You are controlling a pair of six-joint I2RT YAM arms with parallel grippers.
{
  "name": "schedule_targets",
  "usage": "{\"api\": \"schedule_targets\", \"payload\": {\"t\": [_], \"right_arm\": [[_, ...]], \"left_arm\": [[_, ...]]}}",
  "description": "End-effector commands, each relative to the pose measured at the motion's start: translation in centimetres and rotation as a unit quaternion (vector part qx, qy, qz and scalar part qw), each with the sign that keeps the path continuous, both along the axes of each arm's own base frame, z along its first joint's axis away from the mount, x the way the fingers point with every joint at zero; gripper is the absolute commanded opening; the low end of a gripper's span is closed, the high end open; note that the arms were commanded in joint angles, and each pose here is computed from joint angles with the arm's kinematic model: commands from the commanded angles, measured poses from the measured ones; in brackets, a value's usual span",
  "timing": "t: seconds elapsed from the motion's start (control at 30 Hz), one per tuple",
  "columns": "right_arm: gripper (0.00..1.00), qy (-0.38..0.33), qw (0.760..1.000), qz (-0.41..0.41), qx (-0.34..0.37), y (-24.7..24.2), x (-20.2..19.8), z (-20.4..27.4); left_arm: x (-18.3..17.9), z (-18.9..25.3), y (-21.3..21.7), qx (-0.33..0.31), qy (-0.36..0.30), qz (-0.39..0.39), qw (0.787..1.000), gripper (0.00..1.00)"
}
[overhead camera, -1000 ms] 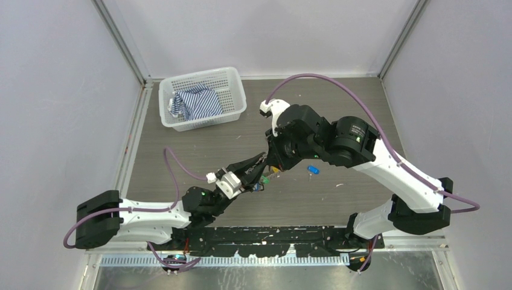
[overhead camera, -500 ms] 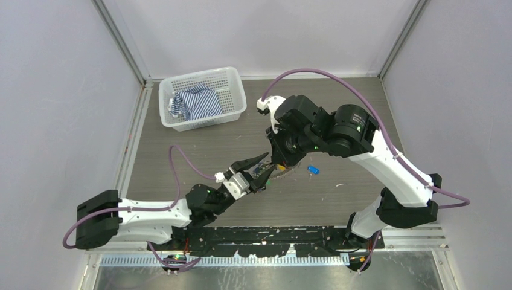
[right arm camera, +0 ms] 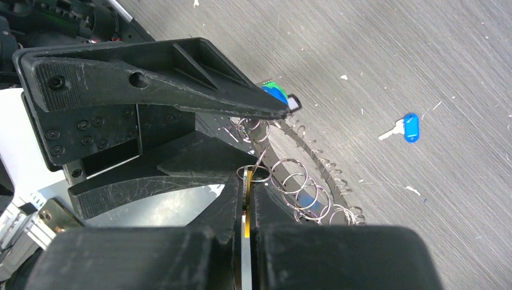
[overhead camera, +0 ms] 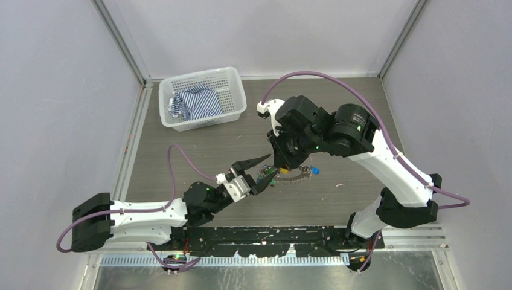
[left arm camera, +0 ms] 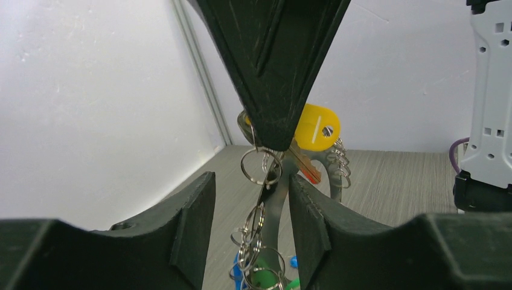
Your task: Remove the keys from the keyring
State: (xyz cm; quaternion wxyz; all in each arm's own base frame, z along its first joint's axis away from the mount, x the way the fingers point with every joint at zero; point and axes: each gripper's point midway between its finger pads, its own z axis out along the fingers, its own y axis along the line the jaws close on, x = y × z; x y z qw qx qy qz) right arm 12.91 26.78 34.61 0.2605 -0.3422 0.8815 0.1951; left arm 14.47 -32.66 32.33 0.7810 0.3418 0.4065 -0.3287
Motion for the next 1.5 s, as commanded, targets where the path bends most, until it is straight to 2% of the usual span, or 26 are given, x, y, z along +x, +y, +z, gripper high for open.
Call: {"api": "schedule_targets", "payload": {"t": [0.0,0.13,0.47,0.7,0.87,1.0,1.2,1.4,1.47], "right_arm": [[0.01,-0.008,0.999,0.021,0.042,0.4,-0.6,2.2],[0.01,0.009,0.998,0.038,0.043,0.7,-1.4,2.0],[0.01,0.014,0.997,0.055,0.056,1.1,-2.1,2.6],[0.01,0.024,0.997,0.058,0.053,1.2,-2.5,2.3],[0.01,0.028,0.997,0.057,0.050,1.2,-2.6,2.1],[0.01,0.024,0.997,0.056,0.052,1.2,-2.5,2.4],[0.01,0.014,0.998,0.043,0.048,0.6,-2.2,2.5],[0.01,-0.011,1.000,0.011,0.026,-0.7,-1.1,2.4],[0.01,-0.011,1.000,0.008,0.023,-0.9,-1.1,2.3]], "left_arm": [[-0.5,2.9,-0.5,-0.021,-0.039,-0.012,0.999,0.50],[-0.8,3.1,-1.0,-0.003,-0.055,-0.020,0.998,0.52],[-1.5,1.8,-2.2,0.040,-0.059,-0.049,0.996,0.47],[0.5,2.7,-1.1,0.011,-0.055,0.015,0.998,0.46],[1.5,3.4,-0.1,-0.012,-0.062,0.053,0.997,0.40],[1.4,3.2,-0.2,-0.007,-0.072,0.053,0.996,0.29],[0.7,2.6,-0.3,0.002,-0.090,0.038,0.995,0.20],[-0.6,2.1,-0.7,0.013,-0.108,0.004,0.994,0.02],[-0.9,2.0,-0.8,0.014,-0.112,-0.003,0.994,0.00]]}}
